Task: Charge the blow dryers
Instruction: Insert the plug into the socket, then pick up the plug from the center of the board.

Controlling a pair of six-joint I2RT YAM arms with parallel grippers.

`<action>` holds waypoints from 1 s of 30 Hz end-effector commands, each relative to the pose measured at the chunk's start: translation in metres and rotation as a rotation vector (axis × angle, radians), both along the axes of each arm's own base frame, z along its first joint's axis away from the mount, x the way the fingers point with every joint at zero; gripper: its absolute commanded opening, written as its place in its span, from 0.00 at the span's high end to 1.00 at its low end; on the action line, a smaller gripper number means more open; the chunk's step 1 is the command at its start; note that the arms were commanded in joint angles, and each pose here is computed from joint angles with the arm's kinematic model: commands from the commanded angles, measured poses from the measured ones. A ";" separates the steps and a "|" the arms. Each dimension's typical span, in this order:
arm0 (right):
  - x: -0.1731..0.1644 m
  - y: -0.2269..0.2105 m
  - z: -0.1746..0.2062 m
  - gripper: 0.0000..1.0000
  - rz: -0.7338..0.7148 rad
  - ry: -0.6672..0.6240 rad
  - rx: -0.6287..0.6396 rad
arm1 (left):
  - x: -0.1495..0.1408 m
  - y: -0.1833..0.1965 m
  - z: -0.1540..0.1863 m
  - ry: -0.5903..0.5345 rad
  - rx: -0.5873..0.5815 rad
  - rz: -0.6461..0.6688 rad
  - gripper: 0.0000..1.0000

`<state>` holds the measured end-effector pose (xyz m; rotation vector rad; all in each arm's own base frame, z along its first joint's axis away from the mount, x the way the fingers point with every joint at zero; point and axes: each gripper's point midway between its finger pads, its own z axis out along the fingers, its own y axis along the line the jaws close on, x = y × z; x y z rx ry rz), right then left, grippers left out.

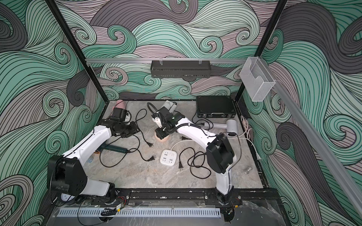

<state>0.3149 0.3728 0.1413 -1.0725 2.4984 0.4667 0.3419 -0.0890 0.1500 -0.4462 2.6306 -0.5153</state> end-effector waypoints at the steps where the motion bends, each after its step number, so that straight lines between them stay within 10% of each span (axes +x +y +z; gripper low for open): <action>1: -0.010 0.021 -0.015 0.44 0.035 0.012 -0.072 | -0.004 0.021 0.013 -0.031 -0.018 0.087 0.61; 30: -0.001 0.067 -0.114 0.46 0.107 -0.001 -0.300 | -0.044 0.047 -0.005 -0.011 -0.087 0.156 0.61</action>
